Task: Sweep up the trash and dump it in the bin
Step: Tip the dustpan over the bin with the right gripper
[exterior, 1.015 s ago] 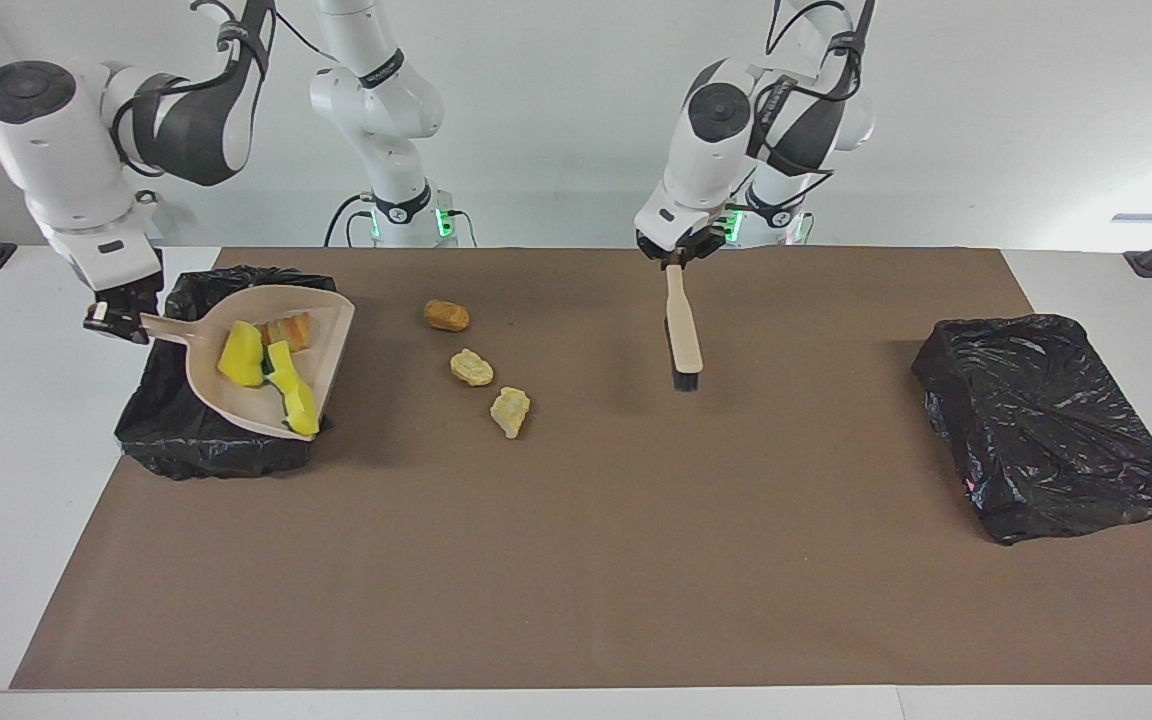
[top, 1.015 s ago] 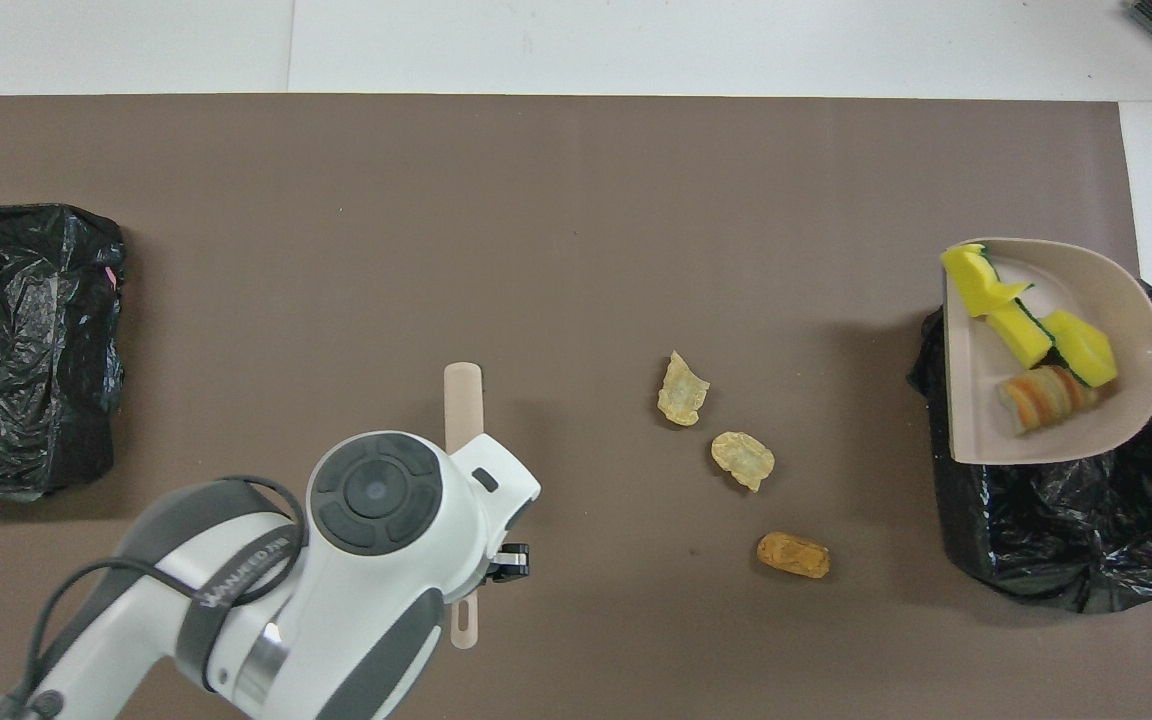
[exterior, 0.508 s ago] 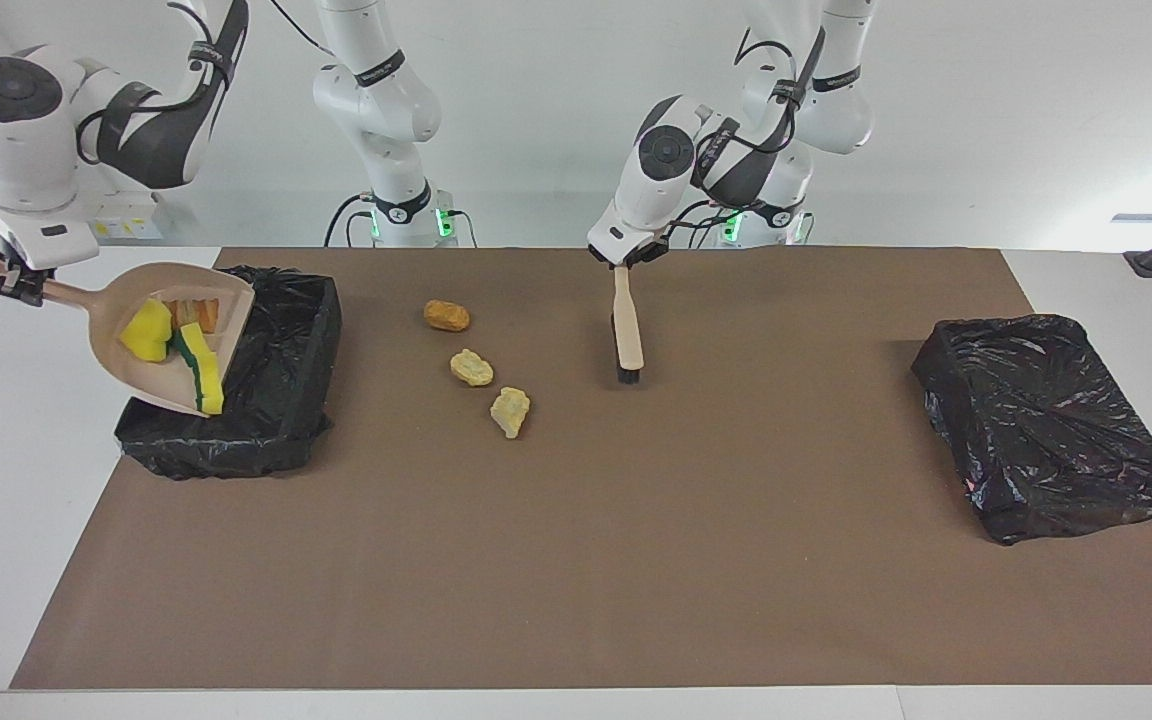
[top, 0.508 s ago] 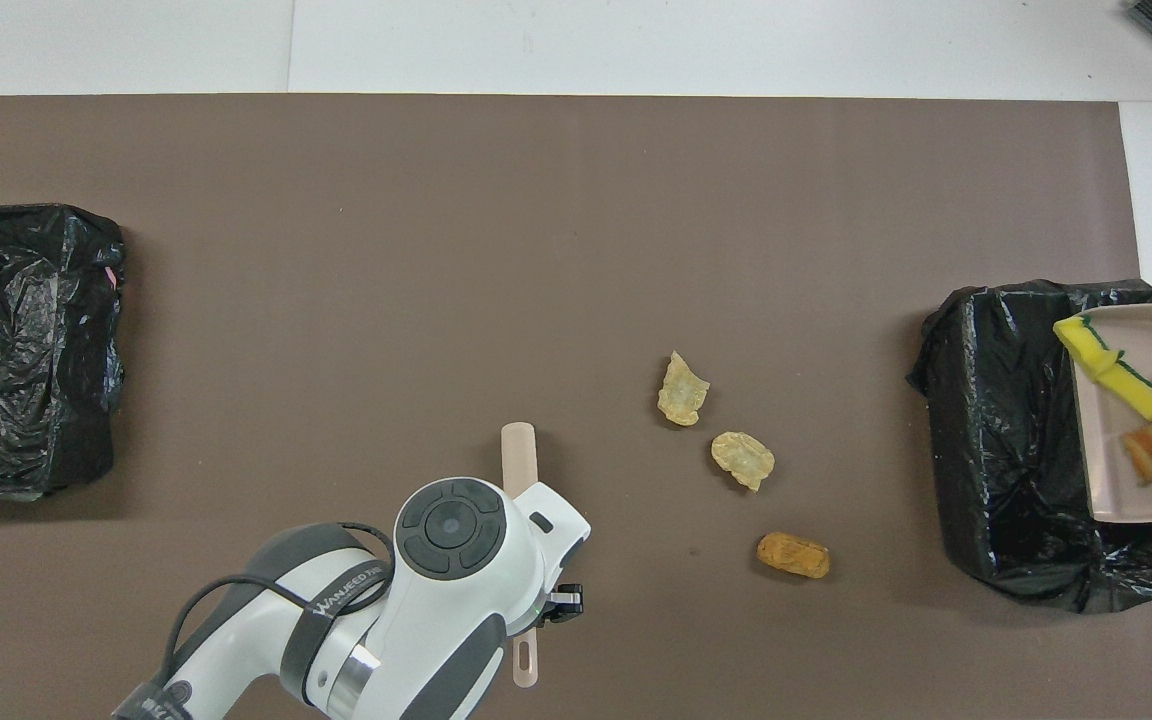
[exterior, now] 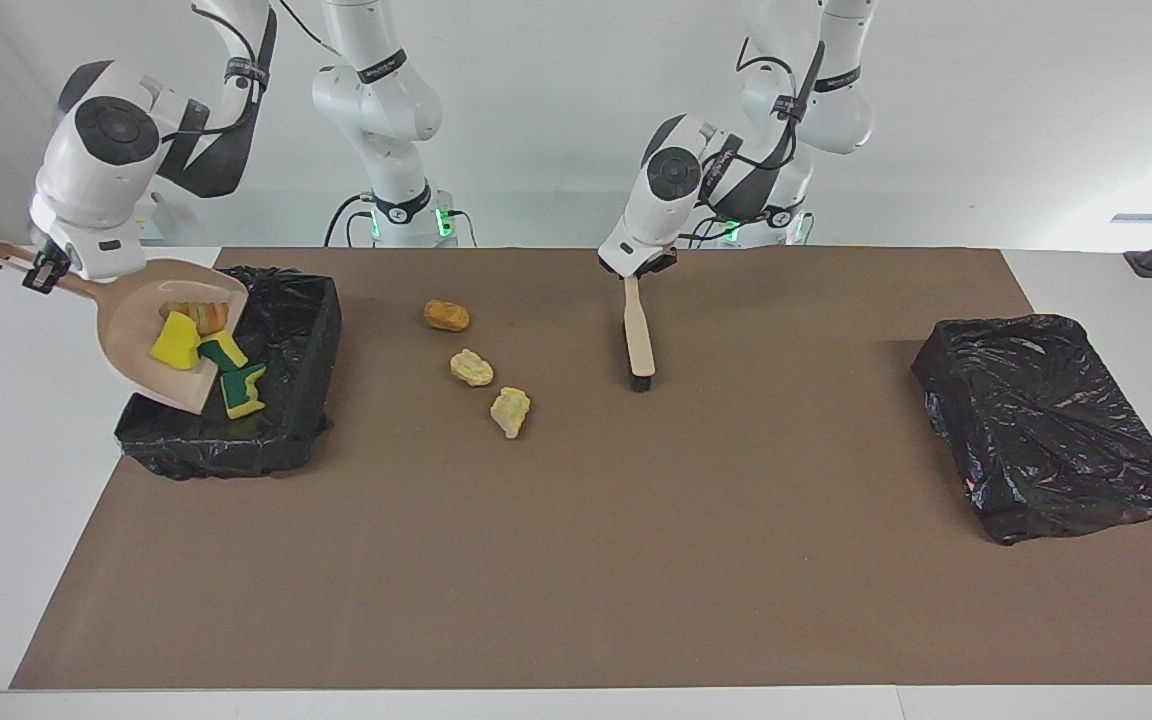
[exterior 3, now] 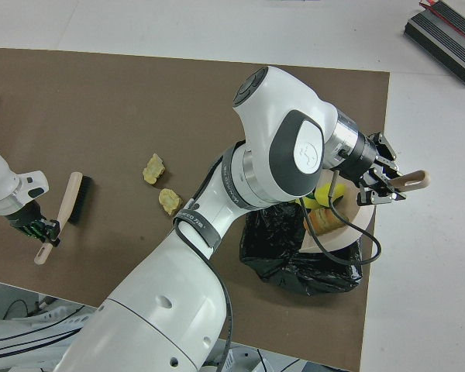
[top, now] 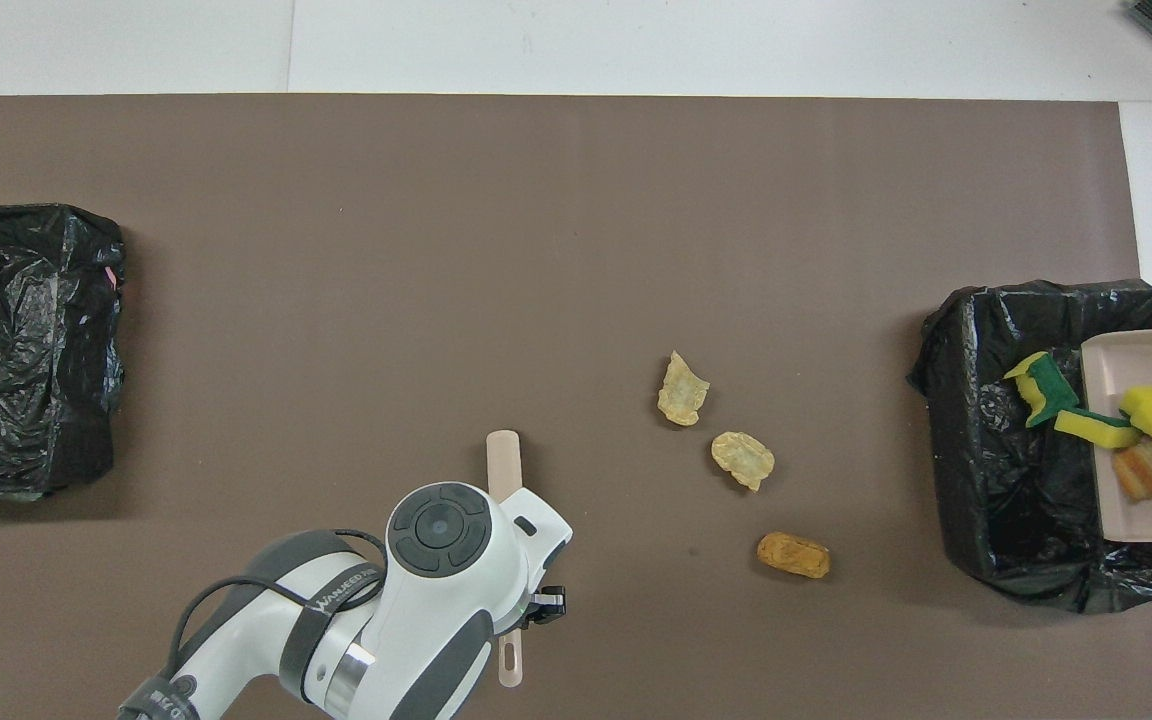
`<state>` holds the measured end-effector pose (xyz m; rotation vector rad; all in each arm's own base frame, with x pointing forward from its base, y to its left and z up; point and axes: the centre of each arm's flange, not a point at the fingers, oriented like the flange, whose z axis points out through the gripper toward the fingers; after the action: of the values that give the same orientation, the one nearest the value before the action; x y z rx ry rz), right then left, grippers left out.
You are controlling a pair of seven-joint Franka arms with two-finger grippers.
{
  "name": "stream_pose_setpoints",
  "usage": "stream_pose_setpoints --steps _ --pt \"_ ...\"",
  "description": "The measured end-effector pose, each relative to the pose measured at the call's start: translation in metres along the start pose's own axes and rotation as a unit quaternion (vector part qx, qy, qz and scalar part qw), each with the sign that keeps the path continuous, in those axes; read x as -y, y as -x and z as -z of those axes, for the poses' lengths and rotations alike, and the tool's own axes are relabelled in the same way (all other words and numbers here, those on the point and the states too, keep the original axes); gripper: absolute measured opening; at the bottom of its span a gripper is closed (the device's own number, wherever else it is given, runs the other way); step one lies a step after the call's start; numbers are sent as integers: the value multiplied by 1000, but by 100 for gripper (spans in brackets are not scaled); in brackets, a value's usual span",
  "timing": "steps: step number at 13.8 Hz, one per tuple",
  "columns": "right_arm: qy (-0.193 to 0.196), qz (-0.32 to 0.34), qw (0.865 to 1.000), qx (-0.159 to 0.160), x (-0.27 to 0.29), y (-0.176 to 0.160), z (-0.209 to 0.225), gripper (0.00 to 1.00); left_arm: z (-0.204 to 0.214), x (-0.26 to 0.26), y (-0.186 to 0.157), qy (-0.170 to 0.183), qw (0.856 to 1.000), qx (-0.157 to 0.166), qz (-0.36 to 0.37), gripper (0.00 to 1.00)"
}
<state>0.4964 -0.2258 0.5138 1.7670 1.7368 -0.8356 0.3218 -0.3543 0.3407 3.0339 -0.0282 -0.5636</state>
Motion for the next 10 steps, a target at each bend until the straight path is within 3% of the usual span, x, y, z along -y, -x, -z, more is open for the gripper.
stream_pose_setpoints --steps 1,3,7,10 --pt "4 5 1000 13 1 2 5 31 -1 0 -1 0 1000 0 1 27" --pt "3 21 999 37 -1 -3 18 31 -1 0 -1 0 1000 1 1 47" --pt "13 43 997 70 -5 -13 45 31 15 15 -20 16 1000 -8 25 99" --pt "27 23 996 81 5 14 66 31 71 61 -70 51 995 -50 75 100"
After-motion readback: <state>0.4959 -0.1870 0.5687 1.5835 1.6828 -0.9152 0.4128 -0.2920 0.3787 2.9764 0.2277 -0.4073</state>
